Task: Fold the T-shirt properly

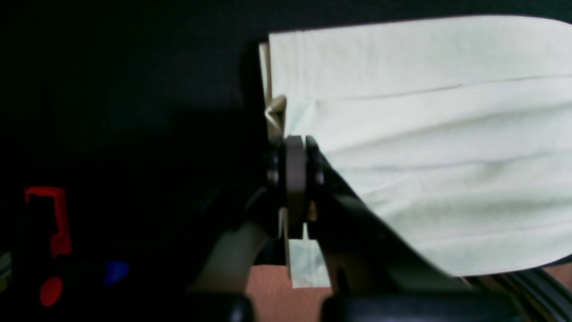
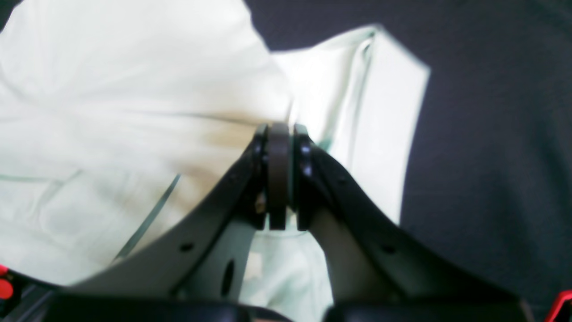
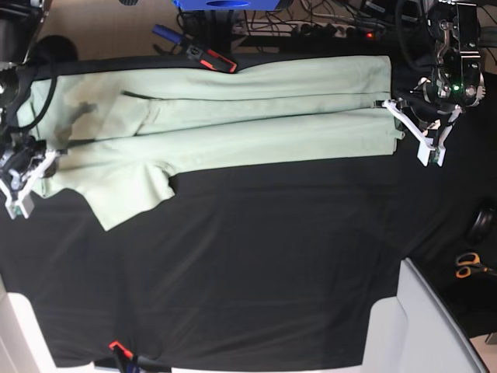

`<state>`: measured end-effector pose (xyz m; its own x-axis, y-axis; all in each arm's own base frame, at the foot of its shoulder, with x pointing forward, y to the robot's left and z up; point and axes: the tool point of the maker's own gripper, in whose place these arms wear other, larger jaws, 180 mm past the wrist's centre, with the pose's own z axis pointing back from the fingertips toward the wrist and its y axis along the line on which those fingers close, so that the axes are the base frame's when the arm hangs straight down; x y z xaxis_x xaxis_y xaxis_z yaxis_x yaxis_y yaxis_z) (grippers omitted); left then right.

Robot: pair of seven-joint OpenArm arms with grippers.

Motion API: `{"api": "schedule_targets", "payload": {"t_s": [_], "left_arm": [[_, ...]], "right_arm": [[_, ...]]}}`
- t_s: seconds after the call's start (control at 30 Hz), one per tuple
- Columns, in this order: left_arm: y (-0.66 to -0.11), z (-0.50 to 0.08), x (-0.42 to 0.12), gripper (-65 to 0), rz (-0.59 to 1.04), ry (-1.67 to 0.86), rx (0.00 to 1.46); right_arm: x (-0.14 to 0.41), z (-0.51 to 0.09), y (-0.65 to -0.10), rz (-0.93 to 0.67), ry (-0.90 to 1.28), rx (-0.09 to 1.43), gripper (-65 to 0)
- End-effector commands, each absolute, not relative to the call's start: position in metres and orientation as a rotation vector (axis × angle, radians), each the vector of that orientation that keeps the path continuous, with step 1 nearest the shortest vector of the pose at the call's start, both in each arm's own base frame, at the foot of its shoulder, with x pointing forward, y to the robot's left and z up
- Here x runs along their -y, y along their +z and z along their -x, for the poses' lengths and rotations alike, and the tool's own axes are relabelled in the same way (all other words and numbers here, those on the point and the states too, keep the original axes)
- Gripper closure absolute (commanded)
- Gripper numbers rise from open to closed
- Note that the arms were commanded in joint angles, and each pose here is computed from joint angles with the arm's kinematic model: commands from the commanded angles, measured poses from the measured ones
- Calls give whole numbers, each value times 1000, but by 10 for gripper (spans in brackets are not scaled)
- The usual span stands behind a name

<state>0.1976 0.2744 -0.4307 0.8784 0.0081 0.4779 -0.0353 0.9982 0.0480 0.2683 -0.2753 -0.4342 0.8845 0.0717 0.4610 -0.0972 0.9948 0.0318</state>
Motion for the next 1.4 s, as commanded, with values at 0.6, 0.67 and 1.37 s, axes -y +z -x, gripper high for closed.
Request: {"api": "schedule_targets", "payload": {"t_s": [0.6, 0.67, 1.37], "left_arm": [[-442, -183, -271, 0, -146, -3, 468], [-448, -174, -271, 0, -189, -14, 443], [-376, -181, -336, -361, -409, 107, 557]], "right_arm": [[285, -266, -443, -59, 55, 474, -3], [285, -266, -443, -59, 55, 474, -4], [280, -306, -386, -19, 87, 665, -350]]}}
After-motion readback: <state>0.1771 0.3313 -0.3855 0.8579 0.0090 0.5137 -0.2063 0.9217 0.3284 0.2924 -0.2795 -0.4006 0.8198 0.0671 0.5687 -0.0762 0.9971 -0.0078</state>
